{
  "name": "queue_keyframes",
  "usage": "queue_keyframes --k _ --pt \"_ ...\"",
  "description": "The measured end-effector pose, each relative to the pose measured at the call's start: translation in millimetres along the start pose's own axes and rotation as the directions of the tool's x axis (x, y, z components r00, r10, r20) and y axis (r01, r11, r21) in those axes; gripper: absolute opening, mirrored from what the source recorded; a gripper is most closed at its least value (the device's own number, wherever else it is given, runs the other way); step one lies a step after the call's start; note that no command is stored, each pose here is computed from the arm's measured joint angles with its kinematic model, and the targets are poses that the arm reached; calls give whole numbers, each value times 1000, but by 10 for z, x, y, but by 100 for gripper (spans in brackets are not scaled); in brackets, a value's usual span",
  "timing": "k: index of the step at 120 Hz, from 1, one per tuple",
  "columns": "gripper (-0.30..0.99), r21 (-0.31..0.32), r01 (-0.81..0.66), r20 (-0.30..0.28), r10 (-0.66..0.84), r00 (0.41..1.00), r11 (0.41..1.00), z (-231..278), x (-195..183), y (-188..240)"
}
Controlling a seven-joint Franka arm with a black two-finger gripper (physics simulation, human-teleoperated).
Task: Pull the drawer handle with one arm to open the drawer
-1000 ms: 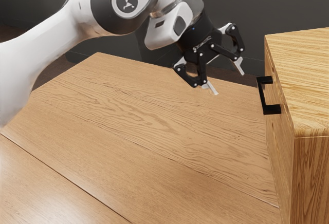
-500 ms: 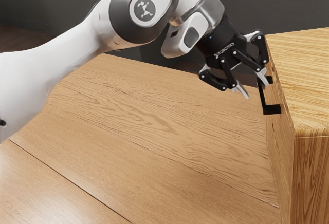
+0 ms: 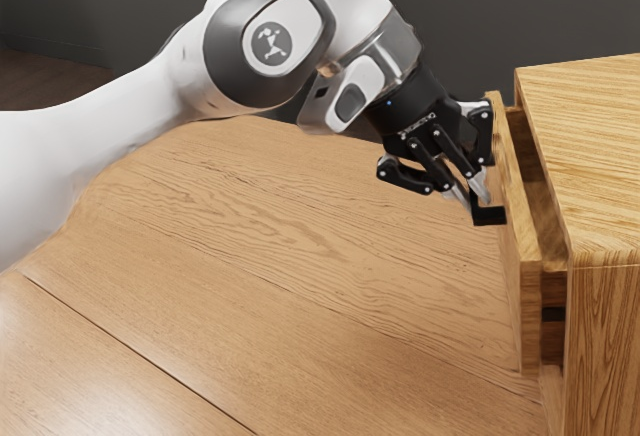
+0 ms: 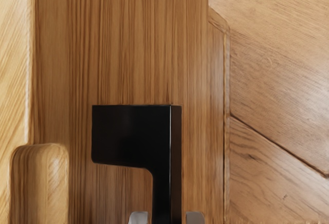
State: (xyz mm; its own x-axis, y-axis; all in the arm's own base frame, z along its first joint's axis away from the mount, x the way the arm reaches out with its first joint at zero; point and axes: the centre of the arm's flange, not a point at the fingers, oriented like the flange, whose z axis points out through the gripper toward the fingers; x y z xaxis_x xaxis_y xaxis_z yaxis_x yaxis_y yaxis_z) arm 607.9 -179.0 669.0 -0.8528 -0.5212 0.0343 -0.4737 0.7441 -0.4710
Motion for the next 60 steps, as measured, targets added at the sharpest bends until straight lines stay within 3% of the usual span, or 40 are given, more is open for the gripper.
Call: queue_keyframes --k 60 --pt "-8 -30 55 49 -53 997 998 -466 110 765"
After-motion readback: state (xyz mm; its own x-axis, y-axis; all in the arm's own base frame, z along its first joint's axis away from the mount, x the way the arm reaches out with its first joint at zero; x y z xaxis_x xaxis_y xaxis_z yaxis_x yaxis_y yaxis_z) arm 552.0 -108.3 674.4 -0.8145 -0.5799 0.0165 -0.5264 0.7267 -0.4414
